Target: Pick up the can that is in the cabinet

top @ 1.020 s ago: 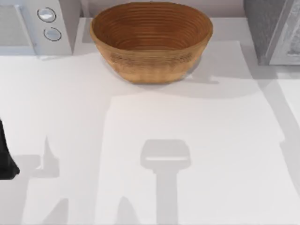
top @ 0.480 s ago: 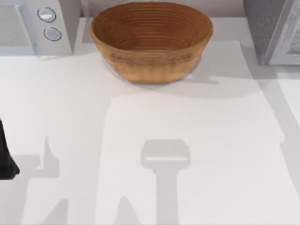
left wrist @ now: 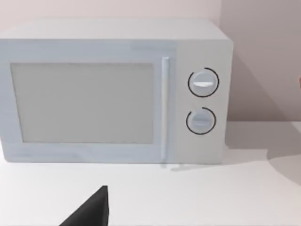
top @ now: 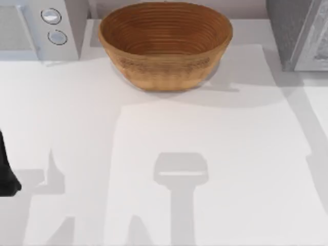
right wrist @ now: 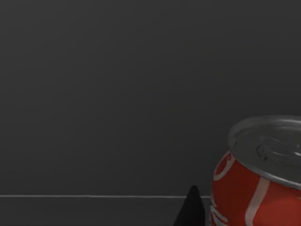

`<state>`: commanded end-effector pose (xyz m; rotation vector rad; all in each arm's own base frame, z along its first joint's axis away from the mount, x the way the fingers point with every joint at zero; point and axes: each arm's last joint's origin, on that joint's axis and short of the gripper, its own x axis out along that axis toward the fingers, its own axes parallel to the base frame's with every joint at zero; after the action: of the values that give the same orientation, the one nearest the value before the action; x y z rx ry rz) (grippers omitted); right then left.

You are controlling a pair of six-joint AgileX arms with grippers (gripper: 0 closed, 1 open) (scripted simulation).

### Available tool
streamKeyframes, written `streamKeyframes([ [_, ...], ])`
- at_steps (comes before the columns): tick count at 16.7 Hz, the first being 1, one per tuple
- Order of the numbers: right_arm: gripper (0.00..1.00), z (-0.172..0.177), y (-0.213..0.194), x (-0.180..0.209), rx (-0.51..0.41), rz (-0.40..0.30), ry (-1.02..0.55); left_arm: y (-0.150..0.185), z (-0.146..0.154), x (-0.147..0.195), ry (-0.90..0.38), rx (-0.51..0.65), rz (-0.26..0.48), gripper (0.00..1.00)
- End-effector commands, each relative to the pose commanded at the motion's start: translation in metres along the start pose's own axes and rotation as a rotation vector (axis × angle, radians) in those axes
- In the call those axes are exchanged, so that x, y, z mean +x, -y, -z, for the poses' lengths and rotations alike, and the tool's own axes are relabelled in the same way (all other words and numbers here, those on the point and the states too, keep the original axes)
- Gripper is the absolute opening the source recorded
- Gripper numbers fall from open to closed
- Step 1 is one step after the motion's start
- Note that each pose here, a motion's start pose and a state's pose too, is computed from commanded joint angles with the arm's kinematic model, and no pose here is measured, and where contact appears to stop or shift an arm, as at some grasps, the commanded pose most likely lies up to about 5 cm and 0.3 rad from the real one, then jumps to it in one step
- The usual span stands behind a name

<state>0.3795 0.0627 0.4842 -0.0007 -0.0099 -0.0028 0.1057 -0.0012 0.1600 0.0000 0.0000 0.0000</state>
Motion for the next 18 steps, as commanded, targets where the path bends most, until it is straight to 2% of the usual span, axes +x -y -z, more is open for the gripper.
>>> streamKeyframes([
  [3,0.0,-0.013,-0.007,-0.026,-0.001,0.003,-0.009,0.0,0.0,0.0,0.0,0.0,0.0,1.0],
  [7,0.0,-0.052,-0.004,-0.113,0.007,0.003,0.025,0.0,0.0,0.0,0.0,0.0,0.0,1.0],
  [10,0.0,-0.062,0.0,-0.165,0.005,0.001,0.017,0.0,0.0,0.0,0.0,0.0,0.0,1.0],
  [12,0.0,-0.061,-0.001,-0.178,0.0,0.0,0.001,0.0,0.0,0.0,0.0,0.0,0.0,1.0],
  [18,0.0,-0.061,0.001,-0.18,0.004,0.001,0.007,0.0,0.0,0.0,0.0,0.0,0.0,1.0],
])
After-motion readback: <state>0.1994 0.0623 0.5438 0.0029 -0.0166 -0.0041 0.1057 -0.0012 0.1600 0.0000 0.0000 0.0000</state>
